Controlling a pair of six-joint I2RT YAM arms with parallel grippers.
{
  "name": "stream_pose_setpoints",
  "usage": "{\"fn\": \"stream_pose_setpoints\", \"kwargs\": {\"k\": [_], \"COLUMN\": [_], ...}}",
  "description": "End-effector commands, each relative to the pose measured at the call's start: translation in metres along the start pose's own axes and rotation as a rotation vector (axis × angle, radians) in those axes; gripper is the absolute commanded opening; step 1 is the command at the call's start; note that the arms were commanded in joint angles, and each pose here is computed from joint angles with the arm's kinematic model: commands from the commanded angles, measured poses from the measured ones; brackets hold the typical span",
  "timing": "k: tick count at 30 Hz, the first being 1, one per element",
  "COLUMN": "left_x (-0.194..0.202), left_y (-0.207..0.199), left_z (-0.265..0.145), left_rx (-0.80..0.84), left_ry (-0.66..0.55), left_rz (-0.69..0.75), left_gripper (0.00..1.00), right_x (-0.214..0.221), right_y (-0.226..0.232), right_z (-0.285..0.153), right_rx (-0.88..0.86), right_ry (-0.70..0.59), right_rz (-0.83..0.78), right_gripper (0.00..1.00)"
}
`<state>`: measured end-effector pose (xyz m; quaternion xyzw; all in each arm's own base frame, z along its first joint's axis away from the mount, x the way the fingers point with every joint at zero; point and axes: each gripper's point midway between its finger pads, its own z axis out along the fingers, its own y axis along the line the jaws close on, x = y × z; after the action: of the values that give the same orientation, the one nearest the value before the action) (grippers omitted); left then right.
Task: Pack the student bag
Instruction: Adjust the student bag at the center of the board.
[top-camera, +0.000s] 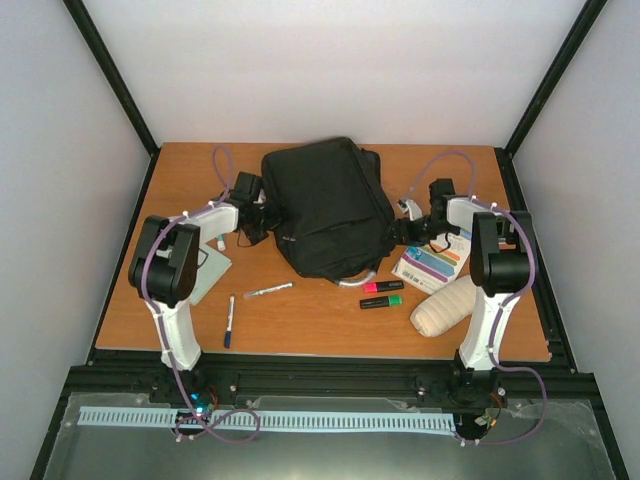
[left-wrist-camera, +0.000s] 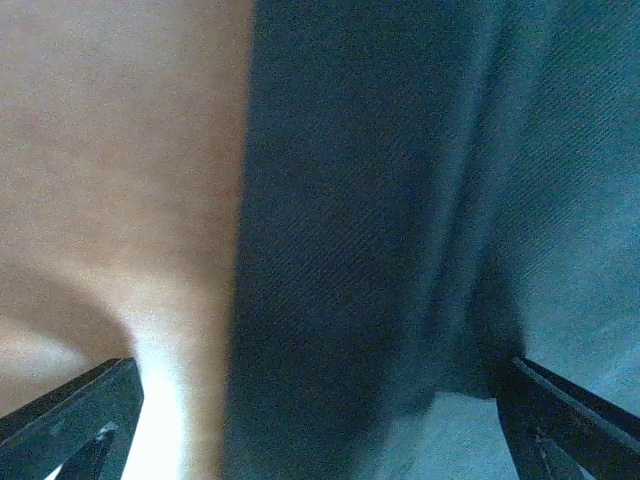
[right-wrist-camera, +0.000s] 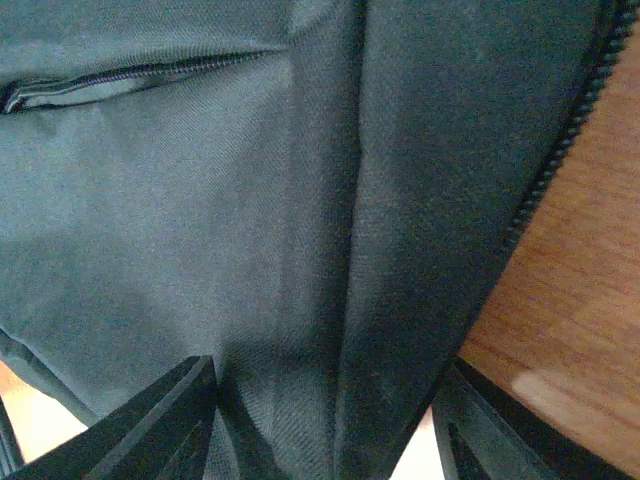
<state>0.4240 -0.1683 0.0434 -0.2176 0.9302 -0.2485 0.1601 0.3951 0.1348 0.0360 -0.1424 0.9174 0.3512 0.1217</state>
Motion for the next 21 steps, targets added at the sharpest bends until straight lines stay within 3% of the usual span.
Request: {"fn": "stream_pose_setpoints", "kwargs": {"k": [1, 5, 11, 15, 21], "left_x": [-0.027, -0.051, -0.079, -0.098, -0.105], "left_y": [-0.039, -0.045, -0.06, -0.077, -0.054], "left_z": [0.007, 0.01, 0.021, 0.016, -0.037], "left_rx": [0.084, 0.063, 0.05, 0.047, -0.136], "left_ry": [-0.046, -0.128, -0.171, -0.206, -0.302], "left_rz": [0.043, 0.047, 0.081, 0.13, 0.065], "left_gripper": [1.0, 1.0, 1.0, 1.0, 1.0], "right_x": [0.013, 0.011, -0.003, -0.005, -0.006], "right_y": [0.012, 0.019, 0.037, 0.041, 0.037], "right_z": [0.009, 0.009, 0.001, 0.001, -0.041], "right_rx": [-0.065, -0.095, -0.042, -0.032, 0.102], "right_ry": [-0.004, -0.011, -0.037, -0.02, -0.044], "right_rz": [-0.024, -0.012, -0.1, -0.128, -0.147], "right_gripper": [0.56, 0.45, 0.44, 0.48, 0.63]}}
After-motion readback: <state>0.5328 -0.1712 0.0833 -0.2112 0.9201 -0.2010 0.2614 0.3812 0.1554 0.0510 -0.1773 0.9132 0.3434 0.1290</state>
